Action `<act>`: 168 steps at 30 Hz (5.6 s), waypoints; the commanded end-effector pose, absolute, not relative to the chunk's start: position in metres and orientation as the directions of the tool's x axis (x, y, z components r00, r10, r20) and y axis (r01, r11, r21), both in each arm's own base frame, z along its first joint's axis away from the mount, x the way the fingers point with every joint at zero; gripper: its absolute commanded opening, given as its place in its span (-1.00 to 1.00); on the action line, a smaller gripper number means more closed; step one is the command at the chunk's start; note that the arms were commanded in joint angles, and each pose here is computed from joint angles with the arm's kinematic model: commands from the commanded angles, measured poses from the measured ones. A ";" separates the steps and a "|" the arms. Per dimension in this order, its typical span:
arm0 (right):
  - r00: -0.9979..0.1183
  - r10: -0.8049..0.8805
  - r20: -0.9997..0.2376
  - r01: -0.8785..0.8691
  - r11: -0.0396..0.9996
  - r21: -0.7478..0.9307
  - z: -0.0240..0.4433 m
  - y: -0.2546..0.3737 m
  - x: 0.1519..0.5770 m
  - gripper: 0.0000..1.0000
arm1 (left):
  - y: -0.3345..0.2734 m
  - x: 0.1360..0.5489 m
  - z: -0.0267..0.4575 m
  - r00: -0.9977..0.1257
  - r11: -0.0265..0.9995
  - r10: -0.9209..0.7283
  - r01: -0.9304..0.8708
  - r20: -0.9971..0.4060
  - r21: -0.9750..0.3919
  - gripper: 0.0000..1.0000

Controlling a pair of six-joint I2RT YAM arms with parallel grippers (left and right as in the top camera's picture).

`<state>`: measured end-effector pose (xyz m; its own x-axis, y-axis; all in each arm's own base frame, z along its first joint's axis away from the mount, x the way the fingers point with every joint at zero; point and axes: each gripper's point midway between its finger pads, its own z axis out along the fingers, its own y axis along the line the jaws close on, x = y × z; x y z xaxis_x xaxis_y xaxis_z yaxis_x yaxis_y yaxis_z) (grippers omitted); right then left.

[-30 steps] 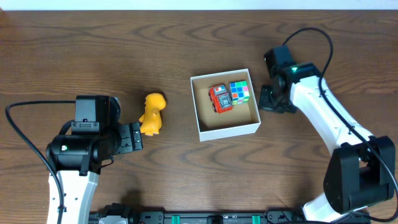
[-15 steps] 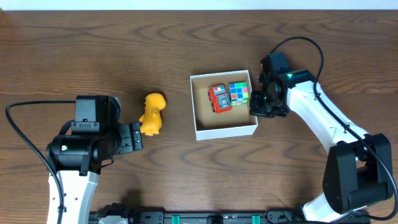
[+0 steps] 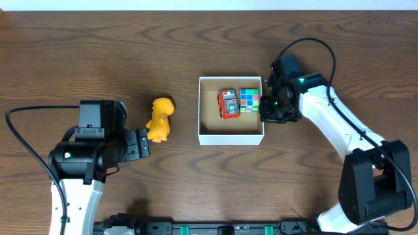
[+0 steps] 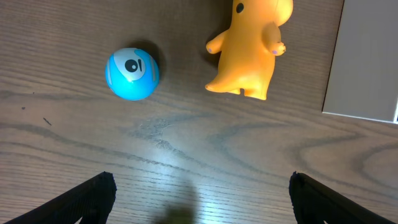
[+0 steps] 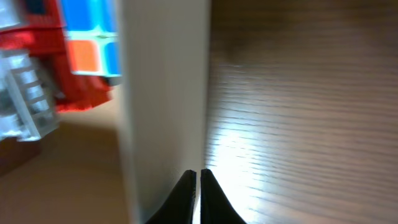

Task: Pack container
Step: 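Press the right gripper against the box's right wall to nudge it left, then move the right gripper down-right to above the orange wheel toy, then lower the right gripper and grasp the orange wheel toy, then carry the orange wheel left and lower it into the box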

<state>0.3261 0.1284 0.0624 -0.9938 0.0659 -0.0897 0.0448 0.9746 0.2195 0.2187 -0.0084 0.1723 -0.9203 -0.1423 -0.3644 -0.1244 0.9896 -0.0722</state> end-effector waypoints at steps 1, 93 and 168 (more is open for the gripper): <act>-0.970 0.182 -0.161 0.166 0.980 0.107 0.080 0.089 0.336 -0.78 | -0.008 0.221 0.178 -0.914 0.990 -0.143 -0.124 -0.379 -0.074 0.83; -0.389 0.918 -0.073 0.921 0.389 -0.017 -0.007 -0.149 0.208 -0.18 | -0.008 0.220 0.178 -0.916 0.990 -0.143 -0.124 -0.375 -0.073 0.84; -0.865 -0.304 -0.398 -0.393 0.906 0.161 0.086 0.299 0.389 -0.14 | -0.008 0.220 0.178 -0.915 0.988 -0.150 -0.131 -0.375 -0.076 0.84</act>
<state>0.3877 0.2889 0.0825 -0.8803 -0.2805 -0.3827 -0.3581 0.9218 0.1481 0.2173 -0.0083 0.1718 -0.9224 -0.1430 -0.3587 -0.1256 0.9895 -0.0715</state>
